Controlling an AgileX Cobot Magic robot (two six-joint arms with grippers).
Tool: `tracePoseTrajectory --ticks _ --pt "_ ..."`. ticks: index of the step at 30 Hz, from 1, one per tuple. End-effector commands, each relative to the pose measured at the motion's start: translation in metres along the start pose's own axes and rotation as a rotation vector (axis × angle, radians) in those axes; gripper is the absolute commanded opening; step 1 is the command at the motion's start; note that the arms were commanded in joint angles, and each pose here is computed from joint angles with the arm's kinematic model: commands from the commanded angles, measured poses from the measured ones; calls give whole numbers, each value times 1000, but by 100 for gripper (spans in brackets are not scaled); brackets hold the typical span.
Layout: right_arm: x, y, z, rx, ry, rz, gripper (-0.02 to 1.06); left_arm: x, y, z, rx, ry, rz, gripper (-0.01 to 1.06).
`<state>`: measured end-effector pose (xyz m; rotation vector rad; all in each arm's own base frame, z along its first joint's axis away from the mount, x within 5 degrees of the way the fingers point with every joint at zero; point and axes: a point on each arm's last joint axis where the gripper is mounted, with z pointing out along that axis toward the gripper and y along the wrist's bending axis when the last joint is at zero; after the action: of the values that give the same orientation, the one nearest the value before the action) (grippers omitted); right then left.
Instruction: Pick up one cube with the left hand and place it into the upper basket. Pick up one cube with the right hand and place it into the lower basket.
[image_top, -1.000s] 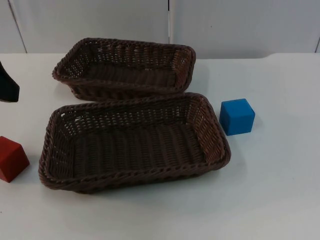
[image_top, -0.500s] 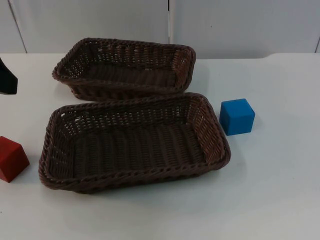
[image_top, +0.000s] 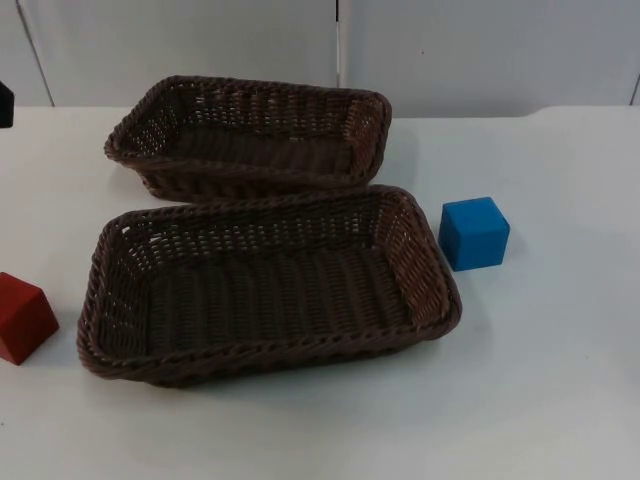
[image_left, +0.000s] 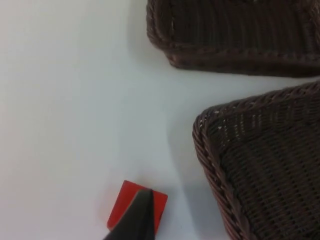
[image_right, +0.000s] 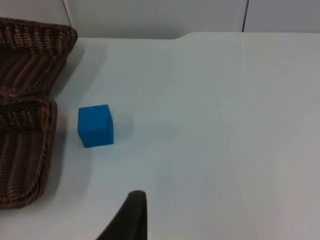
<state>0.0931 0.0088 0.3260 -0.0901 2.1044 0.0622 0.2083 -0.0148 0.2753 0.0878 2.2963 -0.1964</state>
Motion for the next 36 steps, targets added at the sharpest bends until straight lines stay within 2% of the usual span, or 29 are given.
tracePoseTrajectory --ticks 1,11,19,26,28,36 --pt "-11 0 11 4 -16 0 105 -1 -2 -3 7 -4 10 98" --pt "-55 0 53 4 65 0 105 0 -2 0 16 12 -6 98" --pt "-82 -1 71 18 69 -19 105 5 4 24 -15 100 -2 98" --pt "-89 -1 78 19 63 -20 105 12 15 54 -76 171 -3 98" --pt "-90 -2 79 19 53 -22 105 19 21 69 -107 221 -16 98" --pt "-90 -2 79 28 51 -35 105 30 30 100 -137 272 1 98"
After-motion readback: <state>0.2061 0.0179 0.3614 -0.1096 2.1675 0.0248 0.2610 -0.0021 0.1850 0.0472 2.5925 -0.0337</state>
